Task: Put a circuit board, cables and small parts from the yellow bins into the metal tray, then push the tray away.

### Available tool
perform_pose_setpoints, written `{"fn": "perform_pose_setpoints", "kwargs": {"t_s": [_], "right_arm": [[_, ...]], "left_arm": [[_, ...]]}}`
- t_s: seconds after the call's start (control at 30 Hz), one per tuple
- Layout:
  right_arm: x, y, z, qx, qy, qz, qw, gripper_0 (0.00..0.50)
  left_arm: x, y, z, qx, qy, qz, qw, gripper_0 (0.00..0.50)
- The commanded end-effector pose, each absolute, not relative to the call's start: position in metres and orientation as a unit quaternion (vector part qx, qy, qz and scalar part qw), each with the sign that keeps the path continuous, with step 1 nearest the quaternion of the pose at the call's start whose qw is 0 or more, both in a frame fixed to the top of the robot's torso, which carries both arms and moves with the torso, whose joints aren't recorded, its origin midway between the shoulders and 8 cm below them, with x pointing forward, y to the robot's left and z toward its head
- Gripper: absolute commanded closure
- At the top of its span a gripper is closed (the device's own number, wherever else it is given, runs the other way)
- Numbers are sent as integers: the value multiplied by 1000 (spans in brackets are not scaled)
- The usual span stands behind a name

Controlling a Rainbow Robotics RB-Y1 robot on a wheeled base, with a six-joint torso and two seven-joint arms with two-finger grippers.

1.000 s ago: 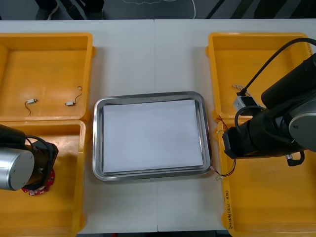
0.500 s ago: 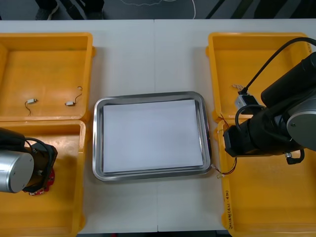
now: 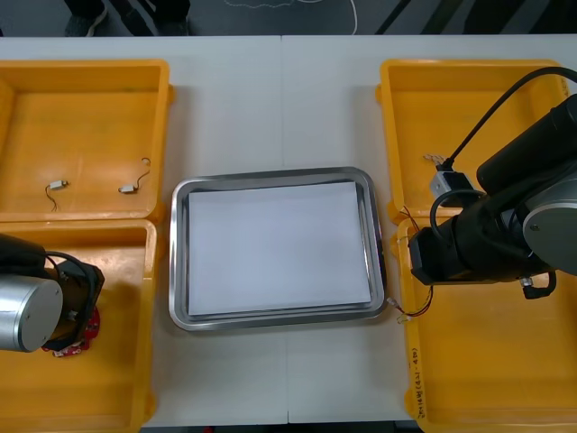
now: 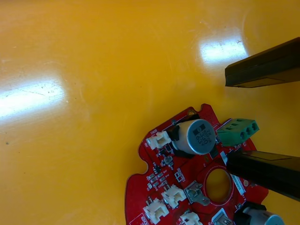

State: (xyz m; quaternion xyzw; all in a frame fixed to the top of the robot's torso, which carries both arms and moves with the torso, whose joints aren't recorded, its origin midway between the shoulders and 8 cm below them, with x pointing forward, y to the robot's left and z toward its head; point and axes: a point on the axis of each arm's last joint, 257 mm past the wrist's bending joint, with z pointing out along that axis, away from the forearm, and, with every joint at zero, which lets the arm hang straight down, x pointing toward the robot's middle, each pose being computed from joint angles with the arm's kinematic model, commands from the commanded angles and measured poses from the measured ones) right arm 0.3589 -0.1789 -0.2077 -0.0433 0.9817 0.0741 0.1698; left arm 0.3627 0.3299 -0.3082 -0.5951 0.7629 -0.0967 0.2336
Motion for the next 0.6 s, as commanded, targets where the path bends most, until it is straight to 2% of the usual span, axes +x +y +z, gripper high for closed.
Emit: {"fn": "perform_pose_setpoints", "kwargs": {"t_s": [0.03, 0.07, 0.1, 0.13, 0.17, 0.2, 0.6], "right_arm": [[364, -171, -198, -77, 977, 70, 185, 500], [364, -171, -198, -77, 977, 70, 185, 500], [364, -171, -199, -76, 977, 70, 185, 500], [364, -171, -199, -76, 977, 70, 185, 500], [364, -171, -199, -76, 977, 70, 185, 500], [364, -171, -199, -77, 977, 70, 185, 500], [364, -172, -199, -76, 977, 69, 185, 500]], "left_arm": [[353, 327, -318, -570, 784, -84, 230, 148], [352, 327, -319, -570, 785, -83, 229, 197], [352, 327, -319, -570, 785, -83, 228, 272], [352, 327, -320, -568, 786, -82, 228, 411], [352, 327, -320, -567, 788, -82, 227, 477], [352, 327, -320, -566, 788, -82, 228, 498], [354, 326, -316, -554, 795, -80, 232, 500]]}}
